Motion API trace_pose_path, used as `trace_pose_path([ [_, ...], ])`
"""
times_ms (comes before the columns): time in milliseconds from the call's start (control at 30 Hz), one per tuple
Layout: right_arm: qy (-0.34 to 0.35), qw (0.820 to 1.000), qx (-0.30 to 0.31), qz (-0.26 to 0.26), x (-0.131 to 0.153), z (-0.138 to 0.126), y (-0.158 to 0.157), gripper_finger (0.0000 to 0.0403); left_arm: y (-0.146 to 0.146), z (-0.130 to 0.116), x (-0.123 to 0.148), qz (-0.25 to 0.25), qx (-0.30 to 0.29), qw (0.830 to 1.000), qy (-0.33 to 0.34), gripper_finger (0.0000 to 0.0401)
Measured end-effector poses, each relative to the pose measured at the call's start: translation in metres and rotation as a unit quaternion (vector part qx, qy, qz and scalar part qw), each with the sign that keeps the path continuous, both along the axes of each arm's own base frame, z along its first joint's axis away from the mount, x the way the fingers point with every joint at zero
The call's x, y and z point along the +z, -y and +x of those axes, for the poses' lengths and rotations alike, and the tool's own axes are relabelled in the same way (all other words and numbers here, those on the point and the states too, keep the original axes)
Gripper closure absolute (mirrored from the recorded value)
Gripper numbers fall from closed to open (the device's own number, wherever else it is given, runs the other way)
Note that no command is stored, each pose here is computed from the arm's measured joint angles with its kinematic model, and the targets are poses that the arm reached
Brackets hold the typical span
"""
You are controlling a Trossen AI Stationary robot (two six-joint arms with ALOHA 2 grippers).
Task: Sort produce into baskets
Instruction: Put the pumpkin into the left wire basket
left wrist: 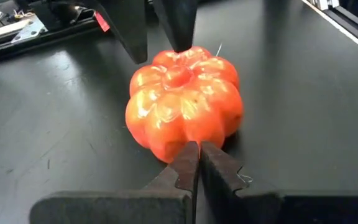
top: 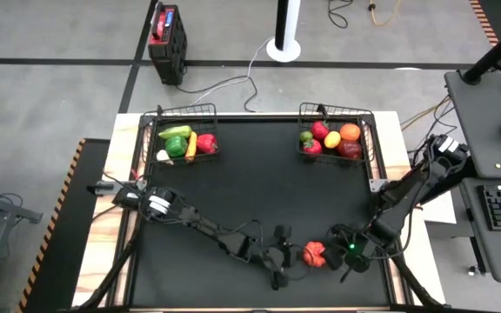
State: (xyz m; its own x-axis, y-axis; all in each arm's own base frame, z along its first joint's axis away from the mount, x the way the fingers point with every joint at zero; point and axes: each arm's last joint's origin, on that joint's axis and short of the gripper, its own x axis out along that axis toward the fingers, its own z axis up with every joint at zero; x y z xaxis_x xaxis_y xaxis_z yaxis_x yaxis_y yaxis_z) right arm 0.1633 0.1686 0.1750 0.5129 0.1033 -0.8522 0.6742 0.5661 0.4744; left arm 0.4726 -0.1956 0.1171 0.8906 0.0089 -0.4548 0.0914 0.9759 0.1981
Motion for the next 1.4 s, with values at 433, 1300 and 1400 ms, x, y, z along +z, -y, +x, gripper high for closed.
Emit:
trace_pose_path([
  [433,0.017,1.0,0.023,-0.004,-0.018,0.013,-0.014,0.0087,-0.005,0.001,-0.009,0.004,0.007,1.0,-0.012,0.04],
  [1300,0.109,0.968,0.112,-0.197,-0.016,0.018,-0.01,0.0087,-0.015,-0.013,-0.001,0.068,0.06,0.991,-0.1,0.04],
  [1400,0.12,0.96,0.131,-0.214,-0.012,0.016,-0.011,0.0087,-0.015,-0.014,-0.001,0.071,0.06,0.99,-0.106,0.04],
])
